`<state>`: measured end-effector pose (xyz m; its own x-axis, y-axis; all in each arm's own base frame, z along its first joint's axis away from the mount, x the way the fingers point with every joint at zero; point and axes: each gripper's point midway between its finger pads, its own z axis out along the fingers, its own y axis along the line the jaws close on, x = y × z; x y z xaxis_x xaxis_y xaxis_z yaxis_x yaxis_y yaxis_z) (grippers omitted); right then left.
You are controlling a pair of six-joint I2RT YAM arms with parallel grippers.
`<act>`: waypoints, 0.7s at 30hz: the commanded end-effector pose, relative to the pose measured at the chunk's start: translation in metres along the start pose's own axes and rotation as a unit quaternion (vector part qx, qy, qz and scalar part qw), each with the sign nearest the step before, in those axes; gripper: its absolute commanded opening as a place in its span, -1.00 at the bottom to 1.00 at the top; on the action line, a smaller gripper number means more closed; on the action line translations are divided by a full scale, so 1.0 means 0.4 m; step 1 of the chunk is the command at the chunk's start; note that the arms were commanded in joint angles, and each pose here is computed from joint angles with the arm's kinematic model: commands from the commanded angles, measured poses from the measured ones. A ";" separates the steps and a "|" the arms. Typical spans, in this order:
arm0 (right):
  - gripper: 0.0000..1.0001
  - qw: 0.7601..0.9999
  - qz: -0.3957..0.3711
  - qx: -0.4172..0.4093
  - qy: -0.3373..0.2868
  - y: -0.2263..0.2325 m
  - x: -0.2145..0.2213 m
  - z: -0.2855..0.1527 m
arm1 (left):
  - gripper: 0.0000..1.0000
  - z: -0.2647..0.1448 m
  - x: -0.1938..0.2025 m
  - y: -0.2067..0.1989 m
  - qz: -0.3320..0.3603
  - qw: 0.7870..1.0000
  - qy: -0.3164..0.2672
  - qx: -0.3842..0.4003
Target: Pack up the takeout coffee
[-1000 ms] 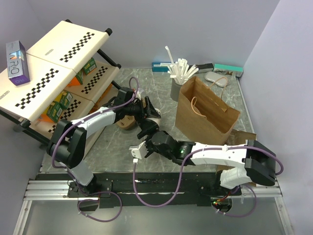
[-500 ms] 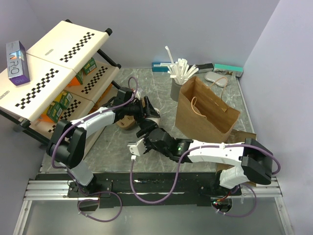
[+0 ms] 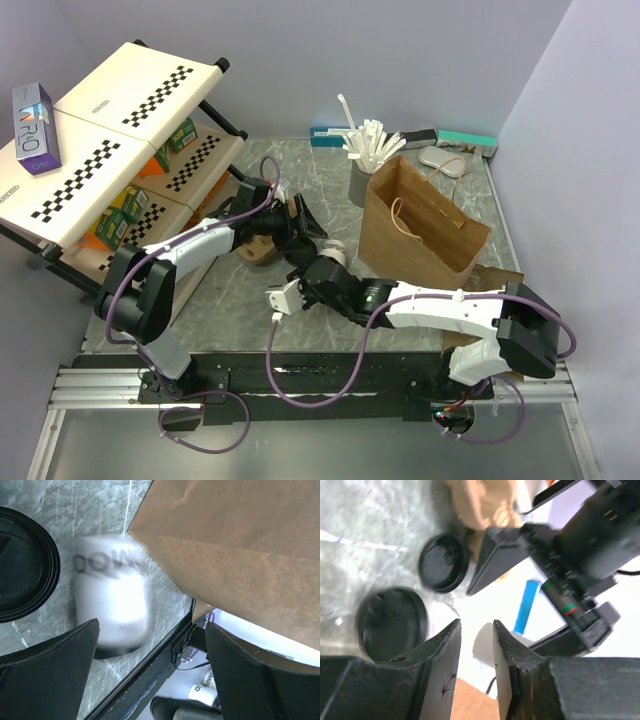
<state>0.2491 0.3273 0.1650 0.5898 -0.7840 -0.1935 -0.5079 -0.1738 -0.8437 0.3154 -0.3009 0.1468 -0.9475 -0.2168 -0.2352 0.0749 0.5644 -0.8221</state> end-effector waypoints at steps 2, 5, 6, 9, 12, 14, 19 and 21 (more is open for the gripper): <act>-0.26 0.997 0.071 0.014 0.001 -0.076 0.020 -0.057 | 0.83 -0.014 -0.023 -0.052 0.008 0.999 -0.008 0.034; -0.28 0.992 0.127 -0.009 -0.003 -0.082 0.030 -0.079 | 0.83 -0.006 -0.023 -0.032 0.017 1.000 -0.010 0.025; -0.28 0.987 0.158 0.002 0.000 -0.125 0.049 -0.090 | 0.84 -0.004 -0.022 -0.027 0.020 1.000 -0.010 0.023; -0.31 0.969 0.247 -0.028 0.005 -0.142 0.090 -0.120 | 0.84 -0.005 -0.031 -0.031 0.063 0.998 -0.013 0.024; -0.30 0.939 0.335 -0.068 -0.035 -0.158 0.080 -0.184 | 0.84 -0.016 -0.030 -0.038 0.136 0.990 -0.010 0.034; -0.27 0.919 0.386 -0.067 -0.045 -0.180 0.103 -0.230 | 0.83 -0.033 -0.015 -0.033 0.198 0.979 -0.014 0.045; -0.14 0.914 0.398 0.005 -0.082 -0.282 0.095 -0.383 | 0.82 -0.062 0.078 -0.049 0.378 0.922 -0.017 0.080; -0.08 0.912 0.400 0.041 -0.080 -0.325 0.106 -0.431 | 0.81 -0.063 0.148 -0.097 0.457 0.884 -0.023 0.099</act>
<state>0.2536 0.2271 0.3030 0.1309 -0.6341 -0.7621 -0.7909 0.3967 -0.4660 0.2846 -0.2879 0.1397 -0.8028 0.0668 -0.5925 0.5239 0.5533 -0.6476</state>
